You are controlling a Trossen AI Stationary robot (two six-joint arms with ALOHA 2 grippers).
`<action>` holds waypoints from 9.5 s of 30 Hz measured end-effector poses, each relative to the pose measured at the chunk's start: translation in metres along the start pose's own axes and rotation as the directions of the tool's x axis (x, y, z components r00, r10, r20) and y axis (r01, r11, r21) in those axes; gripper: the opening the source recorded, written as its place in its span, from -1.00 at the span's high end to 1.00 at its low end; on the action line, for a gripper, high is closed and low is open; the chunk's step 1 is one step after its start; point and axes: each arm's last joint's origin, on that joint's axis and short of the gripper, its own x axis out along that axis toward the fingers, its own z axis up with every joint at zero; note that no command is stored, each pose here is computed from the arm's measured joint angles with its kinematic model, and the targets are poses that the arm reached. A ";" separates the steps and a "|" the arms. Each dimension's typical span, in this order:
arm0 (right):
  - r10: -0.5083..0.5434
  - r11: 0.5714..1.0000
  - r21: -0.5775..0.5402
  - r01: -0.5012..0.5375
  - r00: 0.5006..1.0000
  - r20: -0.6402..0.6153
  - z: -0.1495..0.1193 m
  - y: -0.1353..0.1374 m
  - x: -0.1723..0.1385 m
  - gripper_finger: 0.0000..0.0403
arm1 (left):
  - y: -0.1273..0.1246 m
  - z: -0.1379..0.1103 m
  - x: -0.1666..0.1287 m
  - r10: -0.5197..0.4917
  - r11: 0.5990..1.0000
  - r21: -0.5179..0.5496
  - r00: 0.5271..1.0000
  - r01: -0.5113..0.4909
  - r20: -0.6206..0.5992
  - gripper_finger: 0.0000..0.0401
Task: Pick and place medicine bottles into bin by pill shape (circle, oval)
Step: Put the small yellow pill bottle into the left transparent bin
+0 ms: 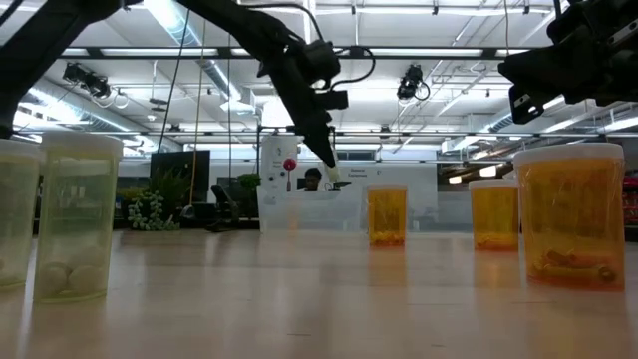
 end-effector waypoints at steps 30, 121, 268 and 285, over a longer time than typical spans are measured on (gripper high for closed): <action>0.000 1.000 0.000 0.000 1.000 0.000 0.000 0.000 0.000 0.73 | 0.012 0.005 0.007 -0.092 0.991 -0.100 0.996 0.091 -0.007 0.36; 0.000 1.000 0.000 0.000 1.000 -0.001 0.000 0.000 0.000 0.73 | -0.098 0.003 -0.050 -0.163 0.987 -0.002 0.980 0.164 -0.113 -0.07; 0.000 1.000 0.000 0.000 1.000 -0.001 0.000 0.000 0.000 0.73 | -0.409 -0.110 -0.184 -0.397 0.905 -0.275 0.880 0.326 -0.263 0.01; 0.000 1.000 0.000 0.000 1.000 -0.001 0.000 0.000 0.000 0.73 | -0.426 -0.124 -0.140 -0.235 0.972 -0.071 0.905 0.224 -0.355 -0.11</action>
